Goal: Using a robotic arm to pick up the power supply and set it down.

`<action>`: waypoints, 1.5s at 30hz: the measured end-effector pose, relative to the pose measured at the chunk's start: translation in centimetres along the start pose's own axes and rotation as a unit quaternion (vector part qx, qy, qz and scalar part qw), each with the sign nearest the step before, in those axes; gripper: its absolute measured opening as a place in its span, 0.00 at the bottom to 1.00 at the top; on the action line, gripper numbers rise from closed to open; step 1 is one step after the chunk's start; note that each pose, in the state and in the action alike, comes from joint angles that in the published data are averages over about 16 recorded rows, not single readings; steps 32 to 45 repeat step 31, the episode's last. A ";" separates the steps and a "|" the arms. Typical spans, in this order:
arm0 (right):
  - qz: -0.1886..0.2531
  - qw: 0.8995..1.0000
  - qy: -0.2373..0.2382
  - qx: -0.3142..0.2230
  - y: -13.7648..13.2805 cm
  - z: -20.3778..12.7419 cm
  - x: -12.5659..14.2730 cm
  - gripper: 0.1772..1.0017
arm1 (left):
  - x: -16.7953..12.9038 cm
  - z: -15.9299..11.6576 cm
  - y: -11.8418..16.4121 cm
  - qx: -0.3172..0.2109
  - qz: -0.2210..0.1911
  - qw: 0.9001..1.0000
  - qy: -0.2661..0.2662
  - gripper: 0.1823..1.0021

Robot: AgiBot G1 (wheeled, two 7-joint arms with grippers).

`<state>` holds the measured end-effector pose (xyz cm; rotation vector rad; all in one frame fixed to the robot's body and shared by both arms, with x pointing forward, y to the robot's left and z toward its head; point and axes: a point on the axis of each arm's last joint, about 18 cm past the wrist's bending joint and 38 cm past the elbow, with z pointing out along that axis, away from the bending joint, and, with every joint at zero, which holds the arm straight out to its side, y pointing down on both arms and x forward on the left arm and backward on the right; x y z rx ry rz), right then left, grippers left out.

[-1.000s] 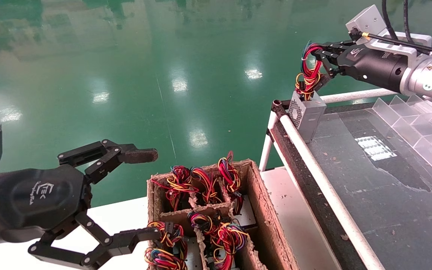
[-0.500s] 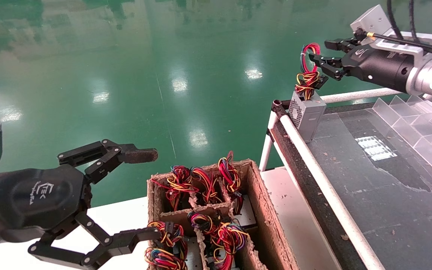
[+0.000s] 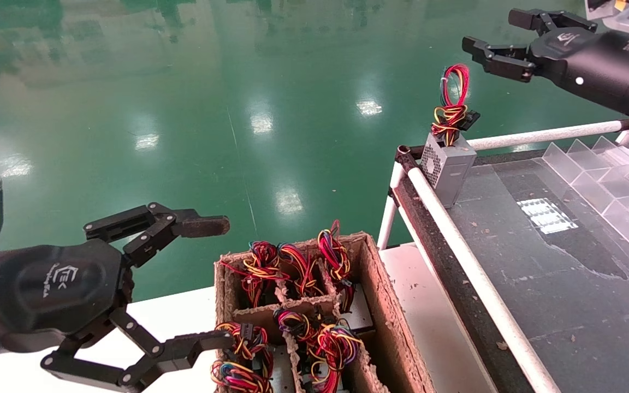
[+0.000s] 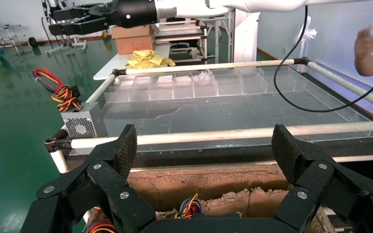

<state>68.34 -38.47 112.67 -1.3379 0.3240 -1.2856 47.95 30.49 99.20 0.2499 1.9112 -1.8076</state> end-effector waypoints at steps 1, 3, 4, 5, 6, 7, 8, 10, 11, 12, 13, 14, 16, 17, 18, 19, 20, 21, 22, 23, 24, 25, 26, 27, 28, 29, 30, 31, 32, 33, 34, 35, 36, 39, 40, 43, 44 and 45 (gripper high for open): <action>0.002 1.000 -0.003 0.004 0.0 -0.2 -0.1 0.70 | 0.0 0.0 0.0 0.000 0.000 1.000 0.000 1.00; 0.003 1.000 -0.010 0.011 0.0 -0.7 -0.3 0.76 | 0.0 0.0 0.0 0.000 0.000 1.000 0.000 1.00; 0.004 1.000 -0.013 0.015 0.0 -0.9 -0.5 0.78 | 0.0 0.0 0.0 0.000 0.000 1.000 0.000 1.00; 0.005 1.000 -0.017 0.019 0.0 -1.1 -0.6 0.80 | 0.0 0.0 0.0 0.000 0.000 1.000 0.000 1.00; 0.006 1.000 -0.021 0.022 0.0 -1.4 -0.8 0.82 | 0.0 0.0 0.0 0.000 0.000 1.000 0.000 1.00; 0.007 0.999 -0.026 0.025 0.0 -1.6 -0.9 0.83 | 0.0 0.0 0.0 0.000 0.000 1.000 0.000 1.00; 0.008 0.999 -0.030 0.029 0.0 -1.8 -1.1 0.85 | 0.0 0.0 0.0 0.000 0.000 1.000 0.000 1.00; 0.009 0.999 -0.040 0.035 0.0 -2.3 -1.5 0.89 | 0.0 0.0 0.0 0.000 0.000 1.000 0.000 1.00; 0.010 0.998 -0.045 0.038 0.0 -2.6 -1.8 0.90 | 0.0 0.0 0.0 0.000 0.000 1.000 0.000 1.00; 0.011 0.998 -0.050 0.041 0.0 -2.8 -2.0 0.91 | 0.0 0.0 0.0 0.000 0.000 1.000 0.000 1.00; 0.012 0.997 -0.055 0.044 0.0 -3.1 -2.2 0.92 | 0.0 0.0 0.0 0.000 0.000 1.000 0.000 1.00; 0.012 0.997 -0.061 0.046 0.0 -3.3 -2.5 0.94 | 0.0 0.0 0.0 0.000 0.000 1.000 0.000 1.00; 0.014 0.996 -0.072 0.051 0.0 -3.8 -3.0 0.96 | 0.0 0.0 0.0 0.000 0.000 1.000 0.000 1.00; 0.014 0.995 -0.078 0.054 -0.1 -4.1 -3.3 0.97 | 0.0 0.0 0.0 0.000 0.000 1.000 0.000 1.00; 0.015 0.995 -0.084 0.056 -0.1 -4.3 -3.6 0.97 | 0.0 0.0 0.0 0.000 0.000 1.000 0.000 1.00; 0.016 0.994 -0.091 0.058 -0.1 -4.6 -3.9 0.98 | 0.0 0.0 0.0 0.000 0.000 1.000 0.000 1.00; 0.016 0.993 -0.097 0.060 -0.1 -4.9 -4.3 0.98 | 0.0 0.0 0.0 0.000 0.000 1.000 0.000 1.00; 0.017 0.993 -0.104 0.062 -0.1 -5.1 -4.6 0.99 | 0.0 0.0 0.0 0.000 0.000 1.000 0.000 1.00; 0.018 0.992 -0.111 0.064 -0.2 -5.4 -4.9 0.99 | 0.0 0.0 0.0 0.000 0.000 1.000 0.000 1.00; 0.019 0.991 -0.118 0.065 -0.2 -5.7 -5.3 0.99 | 0.0 0.0 0.0 0.000 0.000 1.000 0.000 1.00; 0.020 0.990 -0.125 0.067 -0.2 -6.0 -5.7 0.99 | 0.0 0.0 0.0 0.000 0.000 1.000 0.000 1.00; 0.020 0.989 -0.129 0.067 -0.2 -6.1 -5.9 0.99 | 0.0 0.0 0.0 0.000 0.000 1.000 0.000 1.00; 0.020 0.989 -0.132 0.068 -0.3 -6.2 -6.0 1.00 | 0.0 0.0 0.0 0.000 0.000 1.000 0.000 1.00; 0.021 0.988 -0.136 0.069 -0.3 -6.4 -6.2 1.00 | 0.0 0.0 0.0 0.000 0.000 1.000 0.000 1.00; 0.021 0.988 -0.140 0.069 -0.3 -6.5 -6.4 1.00 | 0.0 0.0 0.0 0.000 0.000 1.000 0.000 1.00; 0.022 0.987 -0.143 0.070 -0.3 -6.7 -6.6 1.00 | 0.0 0.0 0.0 0.000 0.000 1.000 0.000 1.00; 0.022 0.986 -0.147 0.071 -0.3 -6.8 -6.8 1.00 | 0.0 0.0 0.0 0.000 0.000 1.000 0.000 1.00; 0.022 0.986 -0.151 0.071 -0.3 -7.0 -7.0 1.00 | 0.0 0.0 0.0 0.000 0.000 1.000 0.000 1.00; 0.022 0.986 -0.151 0.071 -0.3 -7.0 -7.0 1.00 | 0.0 0.0 0.0 0.000 0.000 1.000 0.000 1.00; 0.022 0.986 -0.151 0.071 -0.3 -7.0 -7.0 1.00 | 0.0 0.0 0.0 0.000 0.000 1.000 0.000 1.00; 0.022 0.986 -0.151 0.071 -0.3 -7.0 -7.0 1.00 | 0.0 0.0 0.0 0.000 0.000 1.000 0.000 1.00; 0.022 0.986 -0.151 0.071 -0.3 -7.0 -7.0 1.00 | 0.0 0.0 0.0 0.000 0.000 1.000 0.000 1.00; 0.022 0.986 -0.151 0.071 -0.3 -7.0 -7.0 1.00 | 0.0 0.0 0.0 0.000 0.000 1.000 0.000 1.00; 0.022 0.986 -0.151 0.071 -0.3 -7.0 -7.0 1.00 | 0.0 0.0 0.0 0.000 0.000 1.000 0.000 1.00; 0.022 0.986 -0.151 0.071 -0.3 -7.0 -7.0 1.00 | 0.0 0.0 0.0 0.000 0.000 1.000 0.000 1.00; 0.022 0.986 -0.151 0.071 -0.3 -7.0 -7.0 1.00 | 0.0 0.0 0.0 0.000 0.000 1.000 0.000 1.00; 0.022 0.986 -0.151 0.071 -0.3 -7.0 -7.0 1.00 | 0.0 0.0 0.0 0.000 0.000 1.000 0.000 1.00; 0.022 0.986 -0.151 0.071 -0.3 -7.0 -7.0 1.00 | 0.0 0.0 0.0 0.000 0.000 1.000 0.000 1.00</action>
